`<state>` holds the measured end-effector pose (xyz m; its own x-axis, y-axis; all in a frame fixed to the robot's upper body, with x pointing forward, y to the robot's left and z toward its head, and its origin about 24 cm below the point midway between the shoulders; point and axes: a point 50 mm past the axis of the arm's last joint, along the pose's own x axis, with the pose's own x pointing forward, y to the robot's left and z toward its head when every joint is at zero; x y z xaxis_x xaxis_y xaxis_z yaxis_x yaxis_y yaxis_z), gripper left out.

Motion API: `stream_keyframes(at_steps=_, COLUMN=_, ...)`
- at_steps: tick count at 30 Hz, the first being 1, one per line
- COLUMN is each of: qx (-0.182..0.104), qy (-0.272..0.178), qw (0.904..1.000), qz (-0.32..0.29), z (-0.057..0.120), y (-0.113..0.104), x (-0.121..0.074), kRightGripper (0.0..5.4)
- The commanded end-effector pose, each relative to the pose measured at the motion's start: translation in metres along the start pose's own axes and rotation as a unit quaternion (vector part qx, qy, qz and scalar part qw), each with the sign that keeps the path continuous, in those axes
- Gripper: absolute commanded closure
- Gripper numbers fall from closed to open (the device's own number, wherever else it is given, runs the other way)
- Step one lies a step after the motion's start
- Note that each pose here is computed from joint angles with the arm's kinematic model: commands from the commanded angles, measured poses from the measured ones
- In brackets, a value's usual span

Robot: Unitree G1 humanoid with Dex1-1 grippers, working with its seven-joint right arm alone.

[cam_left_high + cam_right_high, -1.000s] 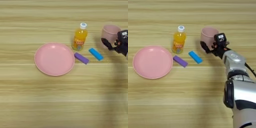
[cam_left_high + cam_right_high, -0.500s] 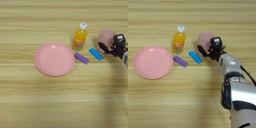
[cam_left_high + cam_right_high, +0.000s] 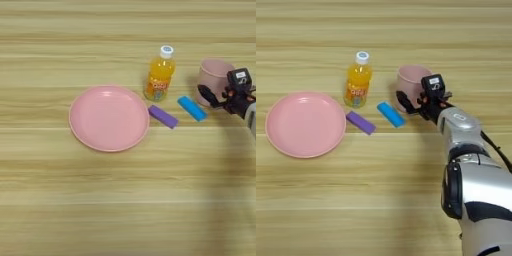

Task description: Move the objects on the table

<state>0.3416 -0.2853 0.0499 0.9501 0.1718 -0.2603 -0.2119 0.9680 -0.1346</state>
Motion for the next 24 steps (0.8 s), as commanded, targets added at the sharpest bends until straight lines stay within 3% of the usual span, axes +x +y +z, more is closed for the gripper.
stream_keyframes(at_steps=1, qx=-0.026, qy=-0.037, qw=0.9987, qz=-0.022, z=0.0314, y=-0.0134, x=0.0034, kRightGripper=1.18)
stream_keyframes(at_steps=4, qx=-0.027, qy=-0.036, qw=0.9987, qz=-0.022, z=0.0315, y=-0.0133, x=0.0035, kRightGripper=1.18)
stream_keyframes(at_steps=14, qx=-0.027, qy=-0.04, qw=0.9986, qz=-0.021, z=0.0334, y=-0.013, x=0.0041, kRightGripper=0.07)
stream_keyframes(at_steps=24, qx=-0.031, qy=-0.056, qw=0.9978, qz=-0.019, z=0.0409, y=-0.0143, x=0.0044, kRightGripper=0.03)
